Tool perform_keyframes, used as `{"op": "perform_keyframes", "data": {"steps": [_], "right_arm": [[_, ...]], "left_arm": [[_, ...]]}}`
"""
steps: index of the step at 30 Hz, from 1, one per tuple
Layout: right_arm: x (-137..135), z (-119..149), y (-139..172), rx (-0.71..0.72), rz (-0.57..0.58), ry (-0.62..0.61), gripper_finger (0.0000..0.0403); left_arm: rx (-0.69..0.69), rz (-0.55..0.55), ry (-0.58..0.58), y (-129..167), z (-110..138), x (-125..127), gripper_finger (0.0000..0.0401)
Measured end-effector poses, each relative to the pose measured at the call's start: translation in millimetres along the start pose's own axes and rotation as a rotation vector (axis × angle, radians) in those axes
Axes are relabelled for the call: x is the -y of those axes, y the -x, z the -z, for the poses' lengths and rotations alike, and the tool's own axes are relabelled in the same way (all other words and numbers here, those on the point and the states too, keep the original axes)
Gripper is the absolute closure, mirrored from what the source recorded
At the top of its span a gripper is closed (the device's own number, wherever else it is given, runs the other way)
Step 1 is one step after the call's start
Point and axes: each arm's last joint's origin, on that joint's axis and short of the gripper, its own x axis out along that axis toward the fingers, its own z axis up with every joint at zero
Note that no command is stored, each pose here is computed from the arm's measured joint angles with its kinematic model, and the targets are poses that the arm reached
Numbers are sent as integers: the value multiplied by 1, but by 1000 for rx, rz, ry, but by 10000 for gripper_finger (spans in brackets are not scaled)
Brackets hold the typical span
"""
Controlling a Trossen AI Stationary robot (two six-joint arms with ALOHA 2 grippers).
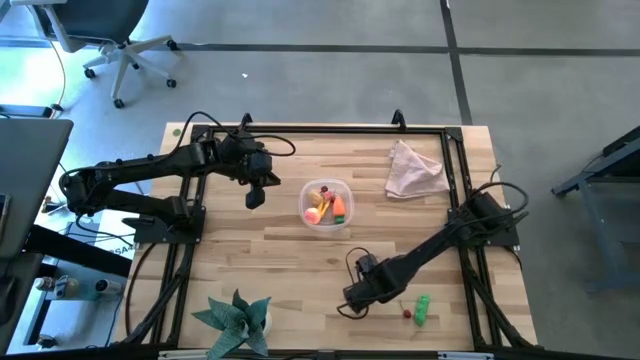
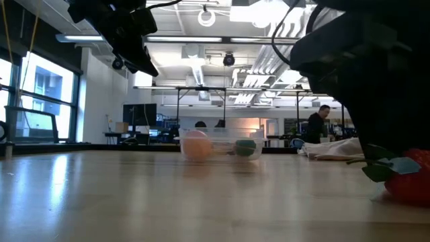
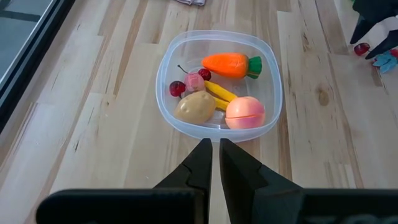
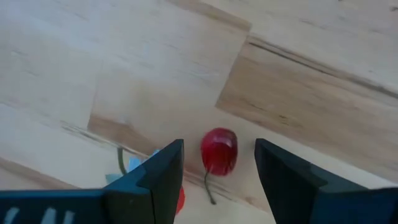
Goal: Pick and placing Produce into tupperware
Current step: Put the red cherry into the transparent bin
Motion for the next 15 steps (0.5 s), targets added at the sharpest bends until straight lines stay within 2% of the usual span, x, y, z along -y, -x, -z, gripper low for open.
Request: {"op": "perform_keyframes", "data": {"steps": [15], "right_arm": [[0,0,-3,2,5,17,254]], "left_arm": [[0,0,0,0,0,0,380]]}}
